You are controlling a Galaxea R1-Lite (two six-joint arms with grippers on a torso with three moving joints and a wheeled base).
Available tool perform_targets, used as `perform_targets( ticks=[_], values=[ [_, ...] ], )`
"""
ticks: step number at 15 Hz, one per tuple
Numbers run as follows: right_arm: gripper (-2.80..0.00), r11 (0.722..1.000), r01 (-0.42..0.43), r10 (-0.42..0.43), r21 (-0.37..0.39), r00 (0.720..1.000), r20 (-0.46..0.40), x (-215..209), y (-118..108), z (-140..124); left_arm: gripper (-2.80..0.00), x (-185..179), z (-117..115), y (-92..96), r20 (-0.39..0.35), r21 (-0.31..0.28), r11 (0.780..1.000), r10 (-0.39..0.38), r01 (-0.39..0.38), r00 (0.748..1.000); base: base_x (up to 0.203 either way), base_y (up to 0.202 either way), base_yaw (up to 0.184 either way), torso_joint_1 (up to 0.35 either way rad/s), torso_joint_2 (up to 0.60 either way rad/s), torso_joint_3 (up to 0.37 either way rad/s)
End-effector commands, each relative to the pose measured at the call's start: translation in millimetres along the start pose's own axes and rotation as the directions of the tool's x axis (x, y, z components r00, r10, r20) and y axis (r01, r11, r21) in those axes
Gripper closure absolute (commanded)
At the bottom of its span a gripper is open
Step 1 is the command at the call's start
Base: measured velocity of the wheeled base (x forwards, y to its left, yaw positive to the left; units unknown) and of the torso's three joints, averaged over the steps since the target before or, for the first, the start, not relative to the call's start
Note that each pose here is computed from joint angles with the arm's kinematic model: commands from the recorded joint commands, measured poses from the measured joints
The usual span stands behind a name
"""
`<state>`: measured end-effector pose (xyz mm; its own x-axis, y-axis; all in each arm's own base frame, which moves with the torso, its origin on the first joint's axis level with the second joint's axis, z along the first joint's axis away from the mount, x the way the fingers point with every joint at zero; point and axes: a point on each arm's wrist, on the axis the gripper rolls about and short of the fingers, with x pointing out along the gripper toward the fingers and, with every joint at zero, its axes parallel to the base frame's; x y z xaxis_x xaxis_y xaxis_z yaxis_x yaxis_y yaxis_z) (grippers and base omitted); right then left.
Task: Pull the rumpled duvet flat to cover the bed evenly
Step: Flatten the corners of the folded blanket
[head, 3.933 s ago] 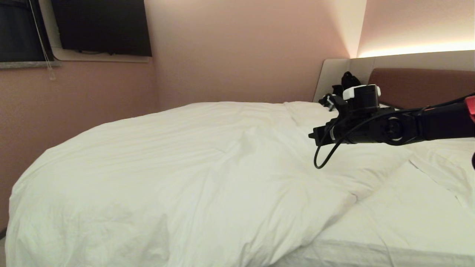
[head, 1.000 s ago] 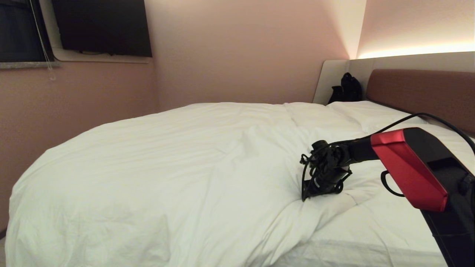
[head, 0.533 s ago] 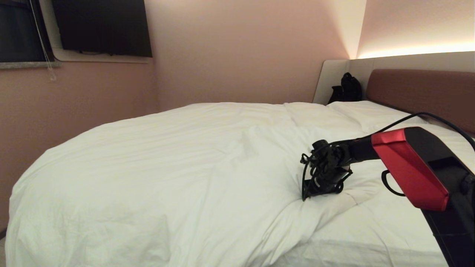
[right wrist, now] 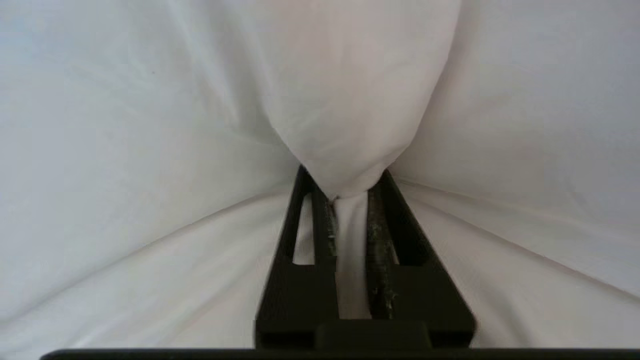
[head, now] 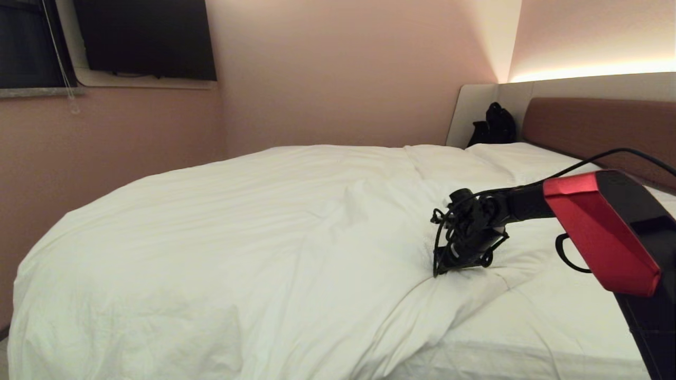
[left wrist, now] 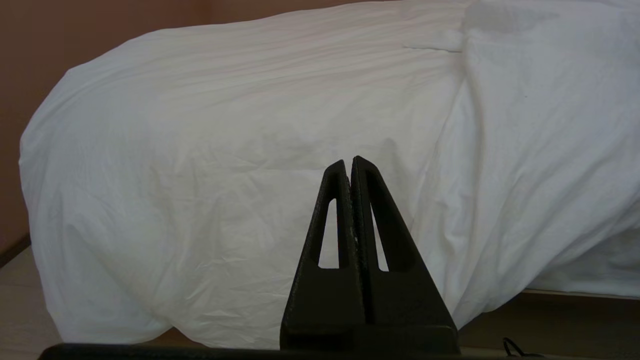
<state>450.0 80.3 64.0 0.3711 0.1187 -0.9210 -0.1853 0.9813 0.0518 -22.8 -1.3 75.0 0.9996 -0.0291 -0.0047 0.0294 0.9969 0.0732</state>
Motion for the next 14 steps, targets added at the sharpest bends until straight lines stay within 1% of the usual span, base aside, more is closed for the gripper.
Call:
perform_targets(
  ticks=[1,5,7,9,11,12,14],
  values=[
    [0.00,0.999,-0.033,0.032,0.009,0.998,0.046,-29,3,2,0.00,0,0,0.0,-0.001,0.000,1.000,0.000,0.000,1.000,0.000,0.000,0.000,0.000,0.00,0.000],
    [0.00,0.999,-0.039,0.038,0.014,0.998,0.056,-43,3,-1,0.00,0,0,0.0,-0.001,0.000,1.000,0.000,0.000,1.000,0.000,0.000,0.000,0.000,0.00,0.000],
    [0.00,0.999,-0.048,0.047,0.018,0.997,0.065,-66,2,-10,0.00,0,0,0.0,-0.001,0.000,1.000,0.000,0.000,1.000,0.000,0.000,0.000,0.000,0.00,0.000],
    [0.00,0.998,-0.049,0.047,0.028,0.996,0.069,-92,-2,-26,0.00,0,0,0.0,-0.001,0.000,1.000,0.000,0.000,1.000,0.000,0.000,0.000,0.000,0.00,0.000],
    [0.00,0.998,-0.047,0.044,0.039,0.997,0.066,-97,-6,-31,0.00,0,0,0.0,-0.001,0.000,1.000,0.000,0.000,1.000,0.000,0.000,0.000,0.000,0.00,0.000],
    [0.00,0.998,-0.042,0.039,0.049,0.997,0.061,-106,-9,-39,0.00,0,0,0.0,-0.001,0.000,1.000,0.000,0.000,1.000,0.000,0.000,0.000,0.000,0.00,0.000],
    [0.00,0.997,-0.029,0.022,0.072,0.995,0.094,-148,-16,-66,0.00,0,0,0.0,-0.001,0.000,1.000,0.000,0.000,1.000,0.000,0.000,0.000,0.000,0.00,0.000]
  ],
)
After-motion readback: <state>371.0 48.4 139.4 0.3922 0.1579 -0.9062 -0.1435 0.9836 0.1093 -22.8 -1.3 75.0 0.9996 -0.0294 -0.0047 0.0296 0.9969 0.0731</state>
